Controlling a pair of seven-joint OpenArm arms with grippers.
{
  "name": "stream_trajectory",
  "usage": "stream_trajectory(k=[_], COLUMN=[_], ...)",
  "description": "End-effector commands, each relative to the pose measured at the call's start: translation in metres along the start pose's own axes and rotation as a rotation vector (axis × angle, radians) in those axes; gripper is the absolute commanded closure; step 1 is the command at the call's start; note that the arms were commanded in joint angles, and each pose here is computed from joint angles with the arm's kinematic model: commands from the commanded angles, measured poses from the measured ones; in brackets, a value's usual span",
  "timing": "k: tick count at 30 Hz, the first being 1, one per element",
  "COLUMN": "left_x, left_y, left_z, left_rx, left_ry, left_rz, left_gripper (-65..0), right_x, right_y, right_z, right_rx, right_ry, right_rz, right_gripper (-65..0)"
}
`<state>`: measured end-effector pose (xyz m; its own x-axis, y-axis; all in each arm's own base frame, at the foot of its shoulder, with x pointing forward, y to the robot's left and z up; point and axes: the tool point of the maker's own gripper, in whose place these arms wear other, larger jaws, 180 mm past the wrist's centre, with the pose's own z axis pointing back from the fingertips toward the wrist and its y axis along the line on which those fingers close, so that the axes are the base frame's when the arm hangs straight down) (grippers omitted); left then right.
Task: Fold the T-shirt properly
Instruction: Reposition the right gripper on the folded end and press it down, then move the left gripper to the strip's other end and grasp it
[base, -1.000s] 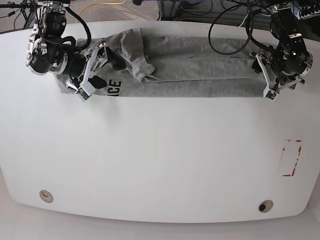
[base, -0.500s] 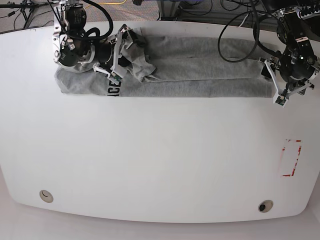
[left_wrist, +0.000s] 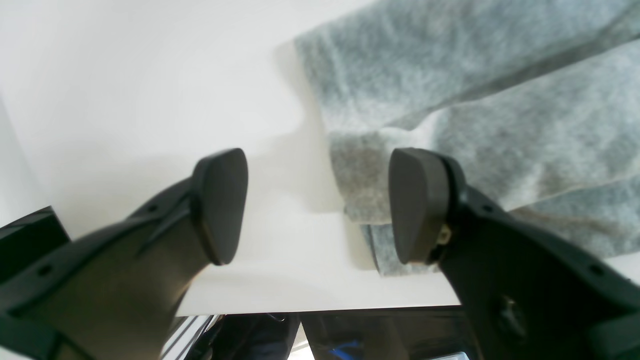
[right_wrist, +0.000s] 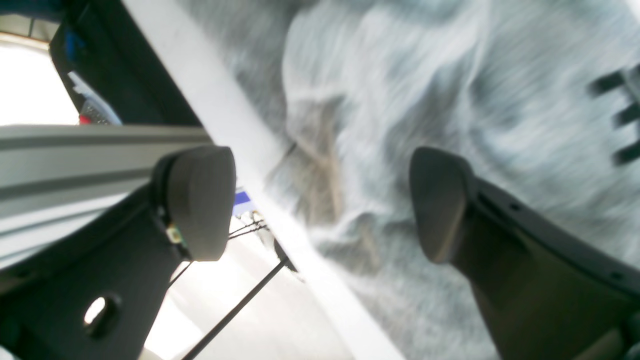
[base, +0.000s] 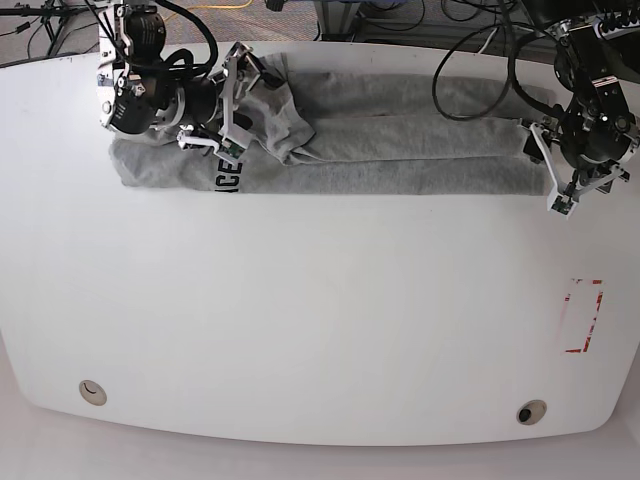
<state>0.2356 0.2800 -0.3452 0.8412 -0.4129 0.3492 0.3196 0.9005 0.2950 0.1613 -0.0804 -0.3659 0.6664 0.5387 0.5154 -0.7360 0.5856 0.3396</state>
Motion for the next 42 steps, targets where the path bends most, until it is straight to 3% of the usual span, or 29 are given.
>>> stream_trajectory(k=[1,6,12,22,27,34,42], left_x=[0.008,0.011,0.014,0.005,0.0,-0.004,0.003], left_y=[0.006,0.005,-0.001,0.012,0.015,0.014,-0.028], left_z=[0.005,0.007,0.008,0.011,0.011,0.008,-0.006], left_rx=[0.022,0.021,0.013,0.039,0.043,0.036,-0.067], left_ry=[-0.028,-0.041,-0.06,-0.075,-0.072,-0.06,-0.029], left_rz=[-0.008,-0.008,0.017,0.148,0.181,0.187,0.067], left_gripper=[-40.1,-40.1,-40.1,-40.3,-40.3,-40.3,-40.3], right_x=[0.012,0.021,0.022,-0.014,-0.03,-0.057,-0.06], right_y=[-0.016,-0.047,-0.079,-0.1,-0.102,-0.108,-0.106], right_z=[0.015,0.041,0.067,0.068,0.052,0.03,0.025], right_rx=[-0.054,-0.165,-0.303,-0.473,-0.5,-0.478,-0.468], right_ry=[-0.031,-0.118,-0.158,-0.045,-0.047,-0.005,-0.014], right_rz=[0.032,-0.008,-0.039,-0.051,-0.095,-0.181,-0.196], right_gripper=[-50.9,-50.9,-49.8,-22.2,-14.7,-14.1,-14.0])
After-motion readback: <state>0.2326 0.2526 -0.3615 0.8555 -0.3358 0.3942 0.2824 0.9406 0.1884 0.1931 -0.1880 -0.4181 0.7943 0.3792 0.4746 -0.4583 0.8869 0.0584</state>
